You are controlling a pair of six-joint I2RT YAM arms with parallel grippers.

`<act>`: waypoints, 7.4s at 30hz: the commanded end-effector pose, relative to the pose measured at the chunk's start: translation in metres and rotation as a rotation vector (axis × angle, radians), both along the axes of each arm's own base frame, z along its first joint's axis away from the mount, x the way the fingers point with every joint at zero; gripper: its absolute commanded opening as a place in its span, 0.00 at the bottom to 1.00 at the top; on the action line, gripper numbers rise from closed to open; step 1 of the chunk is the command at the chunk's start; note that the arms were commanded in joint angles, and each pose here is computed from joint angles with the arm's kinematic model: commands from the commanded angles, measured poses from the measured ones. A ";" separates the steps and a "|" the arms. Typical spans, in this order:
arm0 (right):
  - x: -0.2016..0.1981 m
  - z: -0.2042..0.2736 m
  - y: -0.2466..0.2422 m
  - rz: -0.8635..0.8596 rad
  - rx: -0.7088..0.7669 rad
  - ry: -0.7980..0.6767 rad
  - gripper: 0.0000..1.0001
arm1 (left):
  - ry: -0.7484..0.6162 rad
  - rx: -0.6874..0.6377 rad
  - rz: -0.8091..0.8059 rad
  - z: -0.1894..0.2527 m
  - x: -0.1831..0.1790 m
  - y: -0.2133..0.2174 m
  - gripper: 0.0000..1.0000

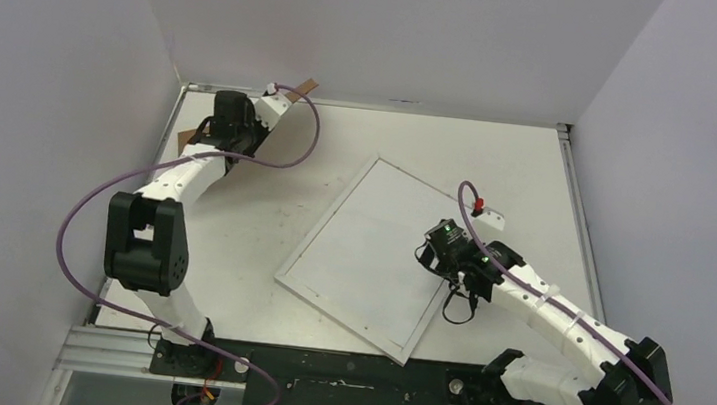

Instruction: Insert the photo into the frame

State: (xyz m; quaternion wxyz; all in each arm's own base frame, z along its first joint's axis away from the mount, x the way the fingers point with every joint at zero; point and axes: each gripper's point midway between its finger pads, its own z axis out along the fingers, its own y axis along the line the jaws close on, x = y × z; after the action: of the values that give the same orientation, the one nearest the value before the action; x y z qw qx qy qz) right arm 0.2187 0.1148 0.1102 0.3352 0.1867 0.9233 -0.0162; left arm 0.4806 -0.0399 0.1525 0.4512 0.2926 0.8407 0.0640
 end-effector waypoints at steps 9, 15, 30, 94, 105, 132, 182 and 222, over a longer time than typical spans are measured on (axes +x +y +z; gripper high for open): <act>0.009 -0.021 -0.018 -0.089 0.059 0.003 0.92 | 0.631 -0.303 -0.026 -0.132 -0.110 -0.092 0.00; 0.019 -0.024 -0.022 -0.098 0.074 -0.004 0.93 | 0.669 -0.292 -0.035 -0.143 -0.109 -0.102 0.07; 0.031 -0.021 -0.029 -0.107 0.093 -0.008 0.93 | 0.696 -0.176 0.112 -0.140 -0.150 -0.052 0.00; 0.017 -0.040 -0.029 -0.134 0.167 0.038 0.93 | 0.735 -0.132 -0.179 -0.110 -0.209 -0.130 0.65; 0.015 -0.042 -0.025 -0.137 0.197 0.040 0.93 | 0.752 -0.087 -0.175 -0.123 -0.210 -0.128 0.53; 0.013 -0.051 -0.021 -0.132 0.217 0.059 0.92 | 0.783 -0.112 -0.194 -0.119 -0.213 -0.133 0.12; 0.000 -0.081 -0.031 -0.136 0.196 0.164 0.71 | 0.780 -0.327 -0.126 -0.074 -0.211 -0.131 0.40; 0.019 -0.061 -0.027 -0.109 0.175 0.137 0.55 | 0.743 -0.338 -0.150 -0.048 -0.190 -0.135 0.40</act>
State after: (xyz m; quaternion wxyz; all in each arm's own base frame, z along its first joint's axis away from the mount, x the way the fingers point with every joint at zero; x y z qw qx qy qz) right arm 0.2264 0.0923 0.0247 0.2225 0.2785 0.9334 0.0421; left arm 0.2839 -0.1731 0.0909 0.1402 0.2711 0.9285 -0.2113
